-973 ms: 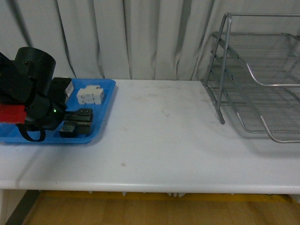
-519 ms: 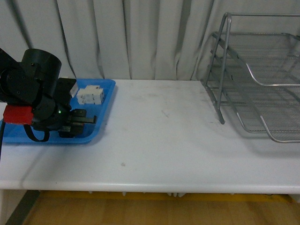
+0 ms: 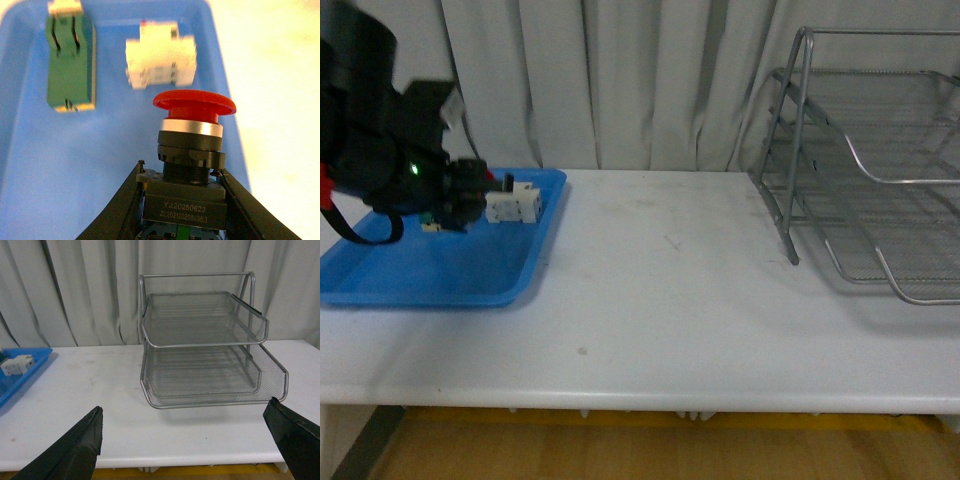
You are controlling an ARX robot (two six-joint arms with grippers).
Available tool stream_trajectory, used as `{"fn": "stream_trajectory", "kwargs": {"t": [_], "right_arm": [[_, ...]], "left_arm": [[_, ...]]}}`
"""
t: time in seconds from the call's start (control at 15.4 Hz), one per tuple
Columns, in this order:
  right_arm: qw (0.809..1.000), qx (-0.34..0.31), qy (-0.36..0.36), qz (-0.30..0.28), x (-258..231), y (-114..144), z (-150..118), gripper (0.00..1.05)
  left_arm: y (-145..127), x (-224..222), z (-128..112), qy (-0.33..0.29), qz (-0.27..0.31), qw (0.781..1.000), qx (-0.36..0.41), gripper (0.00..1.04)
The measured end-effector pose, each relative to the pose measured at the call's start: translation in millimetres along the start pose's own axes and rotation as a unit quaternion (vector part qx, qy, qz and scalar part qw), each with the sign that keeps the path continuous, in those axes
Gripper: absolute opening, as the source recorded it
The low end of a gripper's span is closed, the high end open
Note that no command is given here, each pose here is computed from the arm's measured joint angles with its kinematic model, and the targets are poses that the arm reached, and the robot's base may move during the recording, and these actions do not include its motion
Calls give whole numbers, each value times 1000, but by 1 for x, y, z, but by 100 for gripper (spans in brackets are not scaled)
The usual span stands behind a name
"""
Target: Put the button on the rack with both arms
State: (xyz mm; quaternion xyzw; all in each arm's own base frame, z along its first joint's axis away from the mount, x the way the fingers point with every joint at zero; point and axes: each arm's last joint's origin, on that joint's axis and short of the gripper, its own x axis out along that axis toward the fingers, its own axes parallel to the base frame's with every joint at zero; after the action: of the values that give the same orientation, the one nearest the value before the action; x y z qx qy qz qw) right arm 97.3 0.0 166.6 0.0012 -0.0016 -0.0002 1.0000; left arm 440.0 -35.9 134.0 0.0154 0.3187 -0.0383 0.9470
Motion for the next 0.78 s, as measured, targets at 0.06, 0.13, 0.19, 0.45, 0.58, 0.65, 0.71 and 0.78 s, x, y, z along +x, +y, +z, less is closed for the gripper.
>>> {"fn": "stream_trajectory", "kwargs": {"t": [0.06, 0.13, 0.19, 0.45, 0.58, 0.65, 0.71, 0.78], "right_arm": [[1000, 0, 0, 0, 0, 0, 0, 98], [1000, 0, 0, 0, 0, 0, 0, 98], [1000, 0, 0, 0, 0, 0, 0, 98], [1000, 0, 0, 0, 0, 0, 0, 98], [1000, 0, 0, 0, 0, 0, 0, 98], [1000, 0, 0, 0, 0, 0, 0, 98], [1000, 0, 0, 0, 0, 0, 0, 98], [1000, 0, 0, 0, 0, 0, 0, 98]], "left_arm": [[-1, -24, 11, -31, -17, 999, -15, 37], [-5, -50, 15, -58, -33, 997, -25, 37], [-5, -66, 11, -69, -37, 997, -28, 37], [3, -137, -28, -93, -22, 995, -15, 37], [13, -171, -51, -111, 14, 994, -2, 37], [15, -185, -68, -108, 27, 994, 8, 37], [17, -192, -80, -101, 34, 994, 11, 37], [18, -199, -92, -96, 36, 995, 12, 37]]}}
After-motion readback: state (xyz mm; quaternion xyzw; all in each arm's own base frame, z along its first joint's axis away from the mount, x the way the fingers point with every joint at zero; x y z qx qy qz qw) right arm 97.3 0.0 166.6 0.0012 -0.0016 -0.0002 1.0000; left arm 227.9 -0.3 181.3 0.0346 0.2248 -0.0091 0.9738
